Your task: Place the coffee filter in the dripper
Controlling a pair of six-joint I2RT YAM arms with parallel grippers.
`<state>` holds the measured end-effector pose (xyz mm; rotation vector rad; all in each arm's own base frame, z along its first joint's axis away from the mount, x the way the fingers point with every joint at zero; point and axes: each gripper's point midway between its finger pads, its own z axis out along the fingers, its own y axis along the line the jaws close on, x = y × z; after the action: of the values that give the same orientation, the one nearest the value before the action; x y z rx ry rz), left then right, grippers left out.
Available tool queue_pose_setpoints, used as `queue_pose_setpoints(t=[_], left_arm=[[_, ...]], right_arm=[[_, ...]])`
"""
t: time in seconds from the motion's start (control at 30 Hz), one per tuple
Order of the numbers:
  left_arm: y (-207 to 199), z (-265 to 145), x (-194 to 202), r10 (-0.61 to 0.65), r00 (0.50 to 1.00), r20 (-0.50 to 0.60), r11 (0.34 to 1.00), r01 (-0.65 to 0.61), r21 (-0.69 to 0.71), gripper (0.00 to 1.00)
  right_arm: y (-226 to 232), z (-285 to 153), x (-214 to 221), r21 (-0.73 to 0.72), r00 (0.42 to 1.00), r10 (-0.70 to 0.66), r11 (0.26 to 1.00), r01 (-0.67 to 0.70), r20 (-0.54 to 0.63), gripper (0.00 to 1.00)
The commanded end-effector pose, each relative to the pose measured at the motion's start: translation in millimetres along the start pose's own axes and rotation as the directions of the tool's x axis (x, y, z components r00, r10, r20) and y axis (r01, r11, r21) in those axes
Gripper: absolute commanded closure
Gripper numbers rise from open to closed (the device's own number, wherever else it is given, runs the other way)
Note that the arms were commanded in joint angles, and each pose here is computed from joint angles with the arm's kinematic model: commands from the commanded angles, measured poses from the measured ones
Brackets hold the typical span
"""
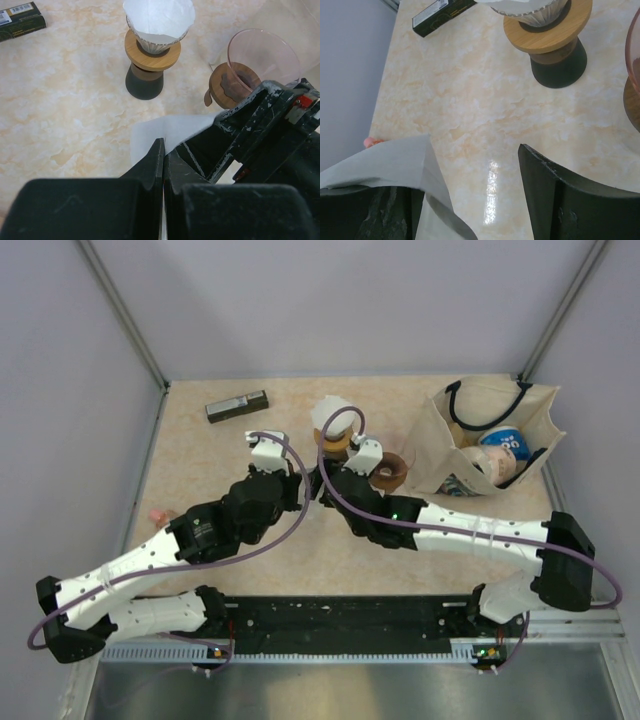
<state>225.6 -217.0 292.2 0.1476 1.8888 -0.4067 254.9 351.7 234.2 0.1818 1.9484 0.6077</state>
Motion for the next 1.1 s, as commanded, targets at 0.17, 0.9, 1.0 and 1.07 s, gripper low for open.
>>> queue_pose_setpoints(t=[0.17,0.9,1.0,1.07], left_arm=[[-7.2,-5.3,-19.6,-0.132,0.988,0.077,0.991,0.13,0.035,1.0],[27.2,-12.6,-44.0,-0.151,0.962,0.229,0.979,0.177,-0.096,1.0],[32.0,-13.7,-42.6,-0.148,0.963,0.226,0.977,0.178,-0.121,1.0],[33.4,-14.7,-42.4,-0.147,0.963,0.225,0.976,0.178,-0.125,1.0]], right_arm=[[-1.1,-8.7,-17.0,-0.083,0.985,0.164,0.984,-0.16,0.045,0.3],[-41.1,-18.2,4.9,-0.005,0.997,0.068,0.998,-0.068,-0.043,0.71],[-43.9,-19.8,5.9,0.004,0.998,0.041,0.999,-0.041,-0.053,0.71],[-44.5,-21.5,4.0,-0.001,0.998,0.026,1.0,-0.026,-0.053,0.75]])
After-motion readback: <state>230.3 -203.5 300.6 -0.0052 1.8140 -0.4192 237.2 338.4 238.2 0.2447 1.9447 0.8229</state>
